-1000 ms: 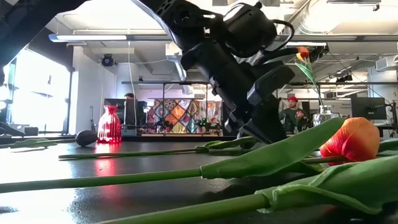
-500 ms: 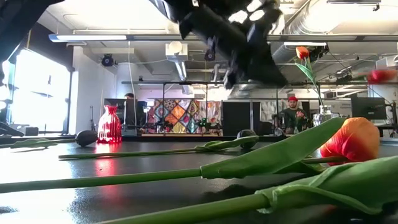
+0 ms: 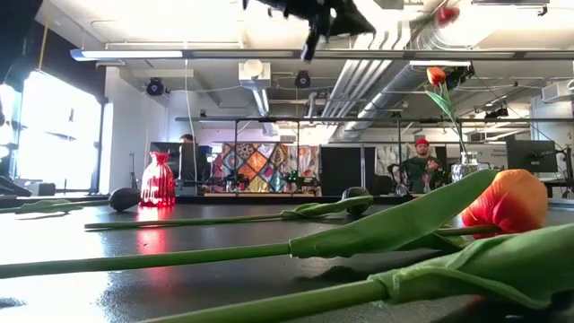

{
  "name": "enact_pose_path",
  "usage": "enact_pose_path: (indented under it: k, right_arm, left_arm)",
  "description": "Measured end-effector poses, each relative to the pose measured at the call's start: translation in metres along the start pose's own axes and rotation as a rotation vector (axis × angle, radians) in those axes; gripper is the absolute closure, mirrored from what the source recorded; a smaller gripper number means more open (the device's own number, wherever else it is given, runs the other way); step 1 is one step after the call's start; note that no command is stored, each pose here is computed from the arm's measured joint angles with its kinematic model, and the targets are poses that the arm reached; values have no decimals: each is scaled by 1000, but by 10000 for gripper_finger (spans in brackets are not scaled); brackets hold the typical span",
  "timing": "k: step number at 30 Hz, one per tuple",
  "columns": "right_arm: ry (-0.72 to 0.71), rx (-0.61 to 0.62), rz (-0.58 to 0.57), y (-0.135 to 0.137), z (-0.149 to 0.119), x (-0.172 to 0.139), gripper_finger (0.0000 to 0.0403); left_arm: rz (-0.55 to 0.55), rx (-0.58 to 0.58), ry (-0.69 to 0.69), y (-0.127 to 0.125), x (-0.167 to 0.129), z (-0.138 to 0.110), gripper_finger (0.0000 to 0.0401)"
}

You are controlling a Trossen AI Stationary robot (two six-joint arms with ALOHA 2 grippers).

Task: Sort flowers into vase by color
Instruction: Put the top orange tulip into the transparent vase

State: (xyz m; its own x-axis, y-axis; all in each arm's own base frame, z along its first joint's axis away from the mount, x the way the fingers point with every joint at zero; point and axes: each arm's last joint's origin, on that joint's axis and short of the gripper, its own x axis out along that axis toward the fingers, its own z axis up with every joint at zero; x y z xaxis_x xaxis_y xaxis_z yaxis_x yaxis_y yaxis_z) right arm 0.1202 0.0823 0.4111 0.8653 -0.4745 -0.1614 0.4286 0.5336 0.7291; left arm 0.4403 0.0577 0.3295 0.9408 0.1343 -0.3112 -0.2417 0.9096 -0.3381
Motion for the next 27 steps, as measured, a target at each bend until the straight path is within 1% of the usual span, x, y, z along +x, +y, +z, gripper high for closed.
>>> enact_pose_path:
  k: [3,6,9,12,13,16,19,21,24,26,27]
  right_arm:
    - [-69,17,-28,0,0,4,295]
    - [-108,3,-58,3,-2,12,295]
    - [-131,-85,-75,10,-6,20,288]
    - [-149,-234,-59,25,-10,26,269]
    - [-154,-274,-51,30,-11,27,260]
    - [-167,-329,-22,42,-12,30,237]
    - [-179,-332,-8,47,-11,30,224]
    - [-180,-327,-7,47,-11,30,223]
    - [-196,-304,-20,47,-10,29,242]
    - [-200,-301,-24,46,-8,29,271]
    - [-201,-302,-24,46,-8,29,291]
  left_arm:
    - [-100,23,-75,-8,-16,19,401]
    - [-223,71,-116,-19,-27,29,401]
    - [-341,104,-125,-28,-33,32,401]
    - [-411,107,-118,-34,-34,31,401]
    - [-424,106,-114,-35,-34,31,401]
    - [-436,104,-111,-37,-34,30,401]
    - [-447,110,-118,-38,-34,31,401]
    - [-485,110,-128,-39,-35,33,401]
    - [-502,109,-140,-40,-36,34,401]
    - [-501,108,-136,-40,-36,34,401]
    - [-500,106,-133,-40,-36,33,401]
